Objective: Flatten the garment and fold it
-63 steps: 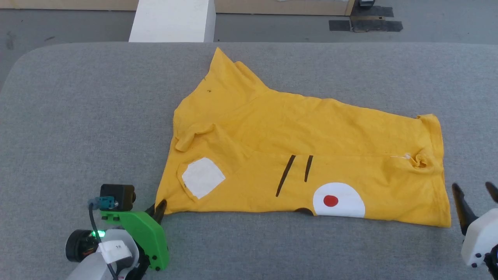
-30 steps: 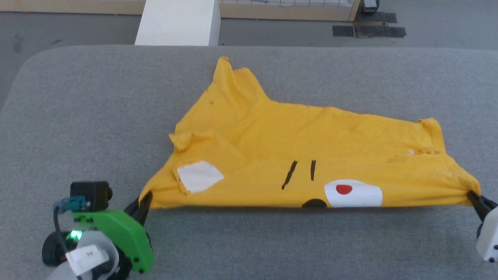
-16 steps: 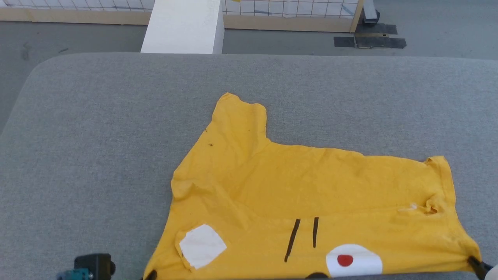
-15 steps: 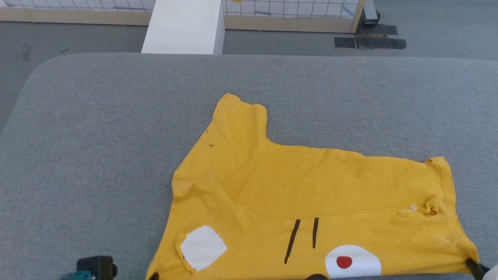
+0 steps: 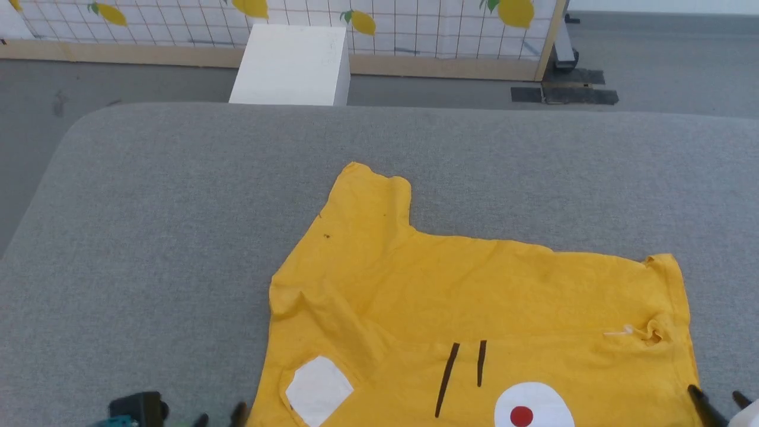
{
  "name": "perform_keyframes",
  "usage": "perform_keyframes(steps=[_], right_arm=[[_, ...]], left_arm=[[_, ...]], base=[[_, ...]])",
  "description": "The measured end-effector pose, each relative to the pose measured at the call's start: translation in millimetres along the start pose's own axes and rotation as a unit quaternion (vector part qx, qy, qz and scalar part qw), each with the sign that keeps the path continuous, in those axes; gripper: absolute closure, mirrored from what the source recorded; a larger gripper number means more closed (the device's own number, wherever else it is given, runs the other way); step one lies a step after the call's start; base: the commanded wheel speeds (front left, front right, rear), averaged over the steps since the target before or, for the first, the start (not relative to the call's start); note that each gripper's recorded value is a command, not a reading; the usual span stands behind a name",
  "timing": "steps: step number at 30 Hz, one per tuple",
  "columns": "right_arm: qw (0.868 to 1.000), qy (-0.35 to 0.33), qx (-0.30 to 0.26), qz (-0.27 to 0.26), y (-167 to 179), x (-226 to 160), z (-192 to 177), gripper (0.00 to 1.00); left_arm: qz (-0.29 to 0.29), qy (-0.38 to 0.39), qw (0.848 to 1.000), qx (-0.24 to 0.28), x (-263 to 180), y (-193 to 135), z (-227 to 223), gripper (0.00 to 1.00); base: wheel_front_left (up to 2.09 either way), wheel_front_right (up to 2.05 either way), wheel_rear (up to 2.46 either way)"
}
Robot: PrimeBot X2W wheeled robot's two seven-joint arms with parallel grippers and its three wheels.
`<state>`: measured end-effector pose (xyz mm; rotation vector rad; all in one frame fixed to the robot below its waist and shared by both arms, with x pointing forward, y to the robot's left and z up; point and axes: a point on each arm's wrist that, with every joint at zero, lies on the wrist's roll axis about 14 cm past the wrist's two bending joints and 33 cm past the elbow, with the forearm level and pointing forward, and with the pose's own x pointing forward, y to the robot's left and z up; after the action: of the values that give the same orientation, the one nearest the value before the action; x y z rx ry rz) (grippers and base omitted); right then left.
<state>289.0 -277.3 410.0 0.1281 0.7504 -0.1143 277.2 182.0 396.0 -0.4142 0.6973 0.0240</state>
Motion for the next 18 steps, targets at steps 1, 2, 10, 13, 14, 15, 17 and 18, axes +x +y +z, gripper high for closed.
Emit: perform_keyframes(steps=[1,2,10,13,14,15,17,18], right_arm=[[1.000,-0.017,0.001,-0.003,-2.6,-2.8,7.8,0.00],[0.999,-0.034,0.001,-0.006,-4.6,-5.3,15.4,0.00],[0.986,-0.162,-0.017,-0.019,2.9,-21.4,79.0,0.00],[0.985,-0.169,-0.021,-0.011,13.4,-16.2,86.2,0.00],[0.985,-0.169,-0.023,-0.007,16.9,-13.2,88.6,0.00],[0.985,-0.172,-0.025,-0.004,20.4,-10.3,92.3,0.00],[0.984,-0.178,-0.028,0.000,24.8,-4.3,100.0,0.00],[0.983,-0.180,-0.031,0.002,27.1,-0.5,104.0,0.00]], left_arm=[[0.000,-0.023,1.000,0.001,-1.5,0.5,11.2,0.00],[-0.001,-0.046,0.999,0.005,-3.2,0.6,22.8,0.00],[-0.049,-0.289,0.946,0.141,-28.1,-48.2,174.9,0.00],[-0.084,-0.334,0.916,0.207,-26.8,-84.6,221.6,0.00],[-0.096,-0.341,0.908,0.225,-23.6,-97.7,235.3,0.00],[-0.106,-0.342,0.899,0.250,-17.9,-109.7,246.6,0.00],[-0.123,-0.341,0.888,0.284,-4.9,-129.7,267.7,0.00],[-0.128,-0.337,0.882,0.304,4.0,-139.5,278.0,0.00]], base=[[0.00,0.00,0.00],[0.00,0.00,0.00],[0.00,0.00,0.00],[0.00,0.00,0.00],[0.00,0.00,0.00],[0.00,0.00,0.00],[0.00,0.00,0.00],[0.00,0.00,0.00]])
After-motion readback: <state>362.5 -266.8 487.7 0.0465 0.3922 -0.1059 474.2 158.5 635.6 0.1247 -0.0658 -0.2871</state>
